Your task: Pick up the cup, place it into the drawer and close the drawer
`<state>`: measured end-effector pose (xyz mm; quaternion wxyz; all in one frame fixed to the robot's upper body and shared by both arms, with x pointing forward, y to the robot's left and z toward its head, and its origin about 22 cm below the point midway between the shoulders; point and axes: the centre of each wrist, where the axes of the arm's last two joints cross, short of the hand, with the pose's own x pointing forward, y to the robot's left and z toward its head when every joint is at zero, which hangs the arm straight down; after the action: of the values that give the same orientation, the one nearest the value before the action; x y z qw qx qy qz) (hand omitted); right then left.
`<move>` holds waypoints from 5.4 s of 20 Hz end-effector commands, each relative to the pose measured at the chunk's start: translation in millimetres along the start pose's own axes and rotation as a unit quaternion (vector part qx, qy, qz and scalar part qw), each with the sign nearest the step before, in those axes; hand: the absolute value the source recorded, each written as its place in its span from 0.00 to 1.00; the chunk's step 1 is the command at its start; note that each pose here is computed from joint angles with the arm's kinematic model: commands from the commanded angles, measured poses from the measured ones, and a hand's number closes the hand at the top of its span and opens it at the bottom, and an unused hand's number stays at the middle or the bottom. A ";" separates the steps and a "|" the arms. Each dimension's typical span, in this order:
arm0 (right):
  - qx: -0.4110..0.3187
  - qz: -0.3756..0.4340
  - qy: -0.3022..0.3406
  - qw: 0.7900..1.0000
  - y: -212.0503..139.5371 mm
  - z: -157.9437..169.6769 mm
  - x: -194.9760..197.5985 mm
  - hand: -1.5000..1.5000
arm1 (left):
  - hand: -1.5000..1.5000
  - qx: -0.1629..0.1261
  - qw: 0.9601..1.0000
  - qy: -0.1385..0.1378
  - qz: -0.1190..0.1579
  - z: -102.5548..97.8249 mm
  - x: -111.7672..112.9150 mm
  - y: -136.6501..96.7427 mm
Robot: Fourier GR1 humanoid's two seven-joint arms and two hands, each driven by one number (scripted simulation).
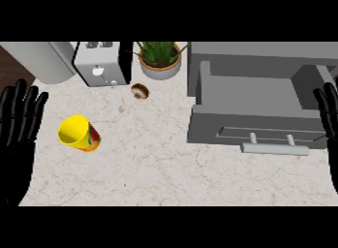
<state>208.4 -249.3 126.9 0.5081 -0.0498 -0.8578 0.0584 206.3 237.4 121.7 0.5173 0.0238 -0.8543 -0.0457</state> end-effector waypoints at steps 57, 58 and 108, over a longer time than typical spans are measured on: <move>0.095 -0.048 0.013 0.994 0.2 -69.9 -13.4 0.00 | 0.00 -0.019 0.979 0.183 0.088 61.2 -237.9 147.3; 0.102 -0.054 0.018 0.993 -1.9 -65.2 -5.9 0.00 | 0.00 -0.030 0.977 0.193 0.083 67.3 -244.9 131.8; 0.070 -0.023 0.035 0.997 -13.0 -58.2 -13.3 0.00 | 1.00 -0.023 0.989 -0.064 0.128 -112.5 -194.1 -69.1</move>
<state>266.0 -266.2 143.2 0.5424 0.0103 -0.8328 0.1106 374.4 225.9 -44.8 0.4871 -0.0722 -0.8700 0.0232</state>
